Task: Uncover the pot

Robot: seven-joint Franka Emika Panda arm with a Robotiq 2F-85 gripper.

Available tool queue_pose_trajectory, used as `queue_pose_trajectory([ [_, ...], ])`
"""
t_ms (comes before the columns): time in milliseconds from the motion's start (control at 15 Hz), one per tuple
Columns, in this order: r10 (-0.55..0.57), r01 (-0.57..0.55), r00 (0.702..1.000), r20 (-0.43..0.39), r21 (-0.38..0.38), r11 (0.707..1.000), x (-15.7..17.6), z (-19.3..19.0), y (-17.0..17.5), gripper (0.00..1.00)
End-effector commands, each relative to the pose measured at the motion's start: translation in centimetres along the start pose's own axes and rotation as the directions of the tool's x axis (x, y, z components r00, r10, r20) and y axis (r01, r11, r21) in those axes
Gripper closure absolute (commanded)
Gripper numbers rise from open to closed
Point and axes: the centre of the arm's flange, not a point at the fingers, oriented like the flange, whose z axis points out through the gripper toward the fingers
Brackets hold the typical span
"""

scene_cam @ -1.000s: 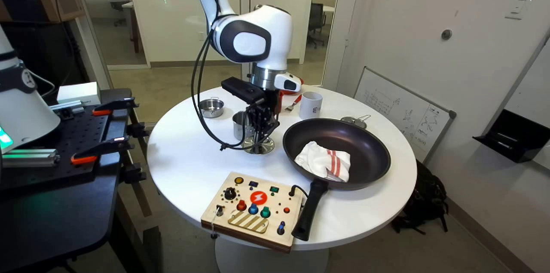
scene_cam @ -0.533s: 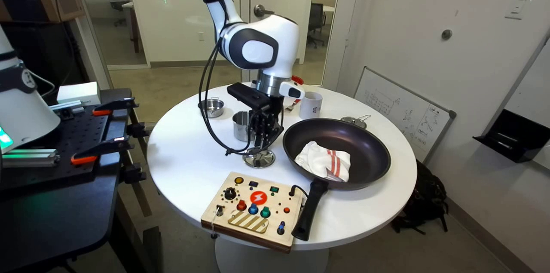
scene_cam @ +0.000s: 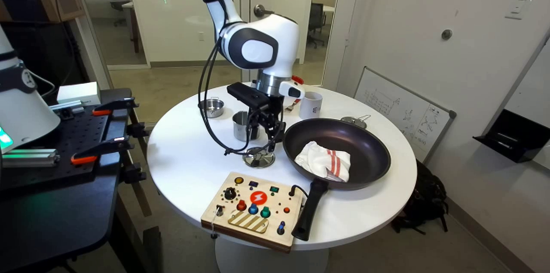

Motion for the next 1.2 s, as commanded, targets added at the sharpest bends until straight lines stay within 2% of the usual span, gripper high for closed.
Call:
queue_pose_trajectory([
  [0, 0.032, -0.032, 0.999, -0.012, -0.006, 0.999, -1.6, -1.8, -0.7, 0.0],
  [267, 0.031, -0.031, 1.0, -0.004, -0.006, 0.999, -2.9, -4.1, -1.4, 0.0],
  [800, 0.013, -0.015, 0.998, -0.058, -0.02, 1.0, -5.1, -8.6, -2.9, 0.0],
  [867, 0.006, -0.008, 0.998, -0.065, -0.022, 1.0, -5.4, -9.0, -2.9, 0.0],
  [933, 0.011, -0.011, 0.999, -0.05, -0.019, 1.0, -3.8, -7.6, -2.1, 0.0],
  [1133, 0.009, -0.01, 0.998, -0.055, -0.02, 1.0, -4.4, -8.3, -2.4, 0.0],
])
